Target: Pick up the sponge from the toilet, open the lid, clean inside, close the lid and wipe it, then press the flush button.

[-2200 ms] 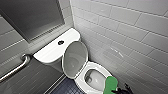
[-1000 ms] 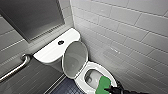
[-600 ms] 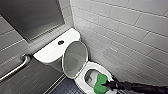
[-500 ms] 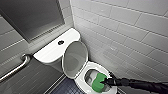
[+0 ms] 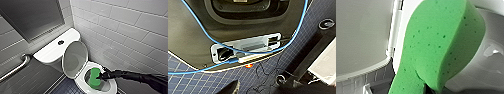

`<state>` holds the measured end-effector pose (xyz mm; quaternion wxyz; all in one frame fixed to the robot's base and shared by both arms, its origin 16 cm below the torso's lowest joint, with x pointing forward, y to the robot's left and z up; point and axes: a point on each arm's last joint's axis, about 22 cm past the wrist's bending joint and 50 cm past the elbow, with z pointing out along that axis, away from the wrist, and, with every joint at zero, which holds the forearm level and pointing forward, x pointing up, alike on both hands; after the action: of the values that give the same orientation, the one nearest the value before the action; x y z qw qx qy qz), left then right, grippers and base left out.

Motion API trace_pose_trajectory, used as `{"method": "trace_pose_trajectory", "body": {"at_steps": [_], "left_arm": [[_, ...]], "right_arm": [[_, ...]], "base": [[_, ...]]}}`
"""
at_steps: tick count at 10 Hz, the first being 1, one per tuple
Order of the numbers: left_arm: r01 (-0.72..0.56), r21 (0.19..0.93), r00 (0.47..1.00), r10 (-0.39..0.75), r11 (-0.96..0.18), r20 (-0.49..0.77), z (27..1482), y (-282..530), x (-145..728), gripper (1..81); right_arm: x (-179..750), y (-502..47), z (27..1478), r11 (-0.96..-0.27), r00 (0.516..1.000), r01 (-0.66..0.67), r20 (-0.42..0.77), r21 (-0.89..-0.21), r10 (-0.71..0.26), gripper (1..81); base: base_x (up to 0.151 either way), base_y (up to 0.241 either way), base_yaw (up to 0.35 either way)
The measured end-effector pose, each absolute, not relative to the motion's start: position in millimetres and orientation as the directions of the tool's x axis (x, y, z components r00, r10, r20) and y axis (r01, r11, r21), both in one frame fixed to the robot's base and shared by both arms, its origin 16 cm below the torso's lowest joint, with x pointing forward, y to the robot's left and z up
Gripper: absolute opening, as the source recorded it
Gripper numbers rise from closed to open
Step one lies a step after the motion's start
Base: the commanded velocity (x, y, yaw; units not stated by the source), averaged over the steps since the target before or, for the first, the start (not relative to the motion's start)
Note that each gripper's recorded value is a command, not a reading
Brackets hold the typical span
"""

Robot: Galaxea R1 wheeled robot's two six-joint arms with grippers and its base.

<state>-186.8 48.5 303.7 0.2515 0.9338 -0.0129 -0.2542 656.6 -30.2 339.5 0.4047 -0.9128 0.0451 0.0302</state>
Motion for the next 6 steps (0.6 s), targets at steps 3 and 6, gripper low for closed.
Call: {"method": "trace_pose_trajectory", "body": {"at_steps": [3,6], "left_arm": [[0.103,0.477,0.871,-0.152,-0.873,-0.468,304,48,-187,81.1],[0.101,0.477,0.872,-0.153,-0.873,-0.465,302,49,-184,81.1]], "right_arm": [[672,-11,335,-0.701,0.997,-0.068,-0.078,-0.710,-0.017,1.0],[699,14,355,-0.711,0.998,-0.003,-0.042,-0.703,0.038,1.0]], "base": [[0.000,0.000,0.000],[0.000,0.000,0.000]]}}
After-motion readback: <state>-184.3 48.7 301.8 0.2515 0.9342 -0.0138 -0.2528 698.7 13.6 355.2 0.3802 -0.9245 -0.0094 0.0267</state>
